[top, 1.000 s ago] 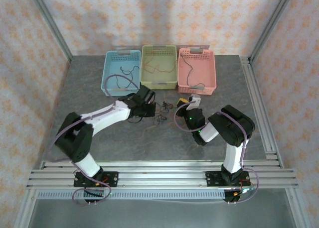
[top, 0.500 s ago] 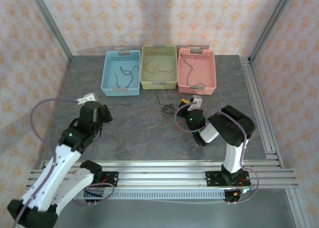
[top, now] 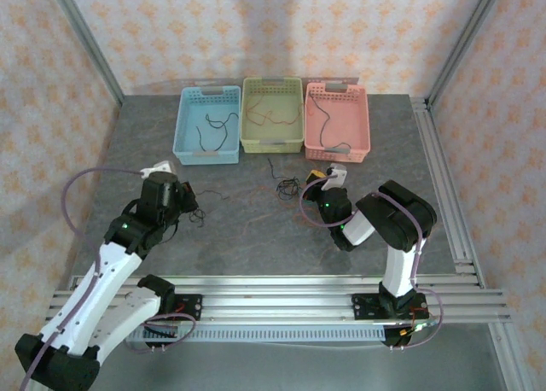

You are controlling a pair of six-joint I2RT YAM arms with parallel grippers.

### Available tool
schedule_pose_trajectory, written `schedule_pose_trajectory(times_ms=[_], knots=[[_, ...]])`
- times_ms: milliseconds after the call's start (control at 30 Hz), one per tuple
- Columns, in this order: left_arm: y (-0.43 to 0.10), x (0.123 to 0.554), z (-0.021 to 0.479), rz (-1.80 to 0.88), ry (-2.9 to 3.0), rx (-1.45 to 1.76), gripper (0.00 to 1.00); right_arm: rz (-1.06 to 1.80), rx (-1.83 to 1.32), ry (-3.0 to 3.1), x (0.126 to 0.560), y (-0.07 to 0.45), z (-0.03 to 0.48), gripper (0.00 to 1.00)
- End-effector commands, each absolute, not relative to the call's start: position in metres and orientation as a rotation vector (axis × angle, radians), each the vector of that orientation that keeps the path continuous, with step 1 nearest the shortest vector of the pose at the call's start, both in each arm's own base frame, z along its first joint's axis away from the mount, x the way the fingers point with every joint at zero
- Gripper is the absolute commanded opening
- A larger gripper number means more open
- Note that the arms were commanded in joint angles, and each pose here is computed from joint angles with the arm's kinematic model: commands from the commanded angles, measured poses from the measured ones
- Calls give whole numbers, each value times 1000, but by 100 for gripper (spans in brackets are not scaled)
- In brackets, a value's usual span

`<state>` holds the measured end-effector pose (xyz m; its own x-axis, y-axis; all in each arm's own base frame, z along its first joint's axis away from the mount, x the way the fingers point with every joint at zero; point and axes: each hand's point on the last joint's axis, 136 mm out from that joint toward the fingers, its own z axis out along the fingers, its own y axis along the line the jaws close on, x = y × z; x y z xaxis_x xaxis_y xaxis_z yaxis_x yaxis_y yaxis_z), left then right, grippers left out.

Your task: Untangle the cables

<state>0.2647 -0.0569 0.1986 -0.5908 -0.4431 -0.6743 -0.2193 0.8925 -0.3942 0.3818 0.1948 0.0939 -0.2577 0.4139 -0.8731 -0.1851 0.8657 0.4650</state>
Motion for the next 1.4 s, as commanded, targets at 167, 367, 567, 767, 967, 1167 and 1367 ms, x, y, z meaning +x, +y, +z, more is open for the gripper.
schedule_pose_trajectory(times_ms=[167, 367, 567, 767, 967, 1167, 1367], knots=[[-110, 287, 207, -714, 2167, -404, 0, 604, 164, 1706, 381, 196, 106, 25], [-115, 305, 215, -726, 2158, -467, 0, 536, 54, 1637, 366, 204, 135, 44], [-140, 318, 215, -777, 2150, -394, 0, 615, -212, 1473, 323, 244, 198, 51], [-176, 324, 216, -820, 2143, -207, 0, 703, -597, 1394, 279, 309, 190, 52], [-191, 327, 196, -827, 2195, -110, 0, 664, -822, 1358, 261, 338, 160, 58], [-203, 319, 187, -845, 2242, -23, 0, 654, -879, 1365, 263, 349, 144, 64], [-209, 309, 186, -860, 2253, 55, 0, 636, -874, 1376, 267, 350, 139, 61]])
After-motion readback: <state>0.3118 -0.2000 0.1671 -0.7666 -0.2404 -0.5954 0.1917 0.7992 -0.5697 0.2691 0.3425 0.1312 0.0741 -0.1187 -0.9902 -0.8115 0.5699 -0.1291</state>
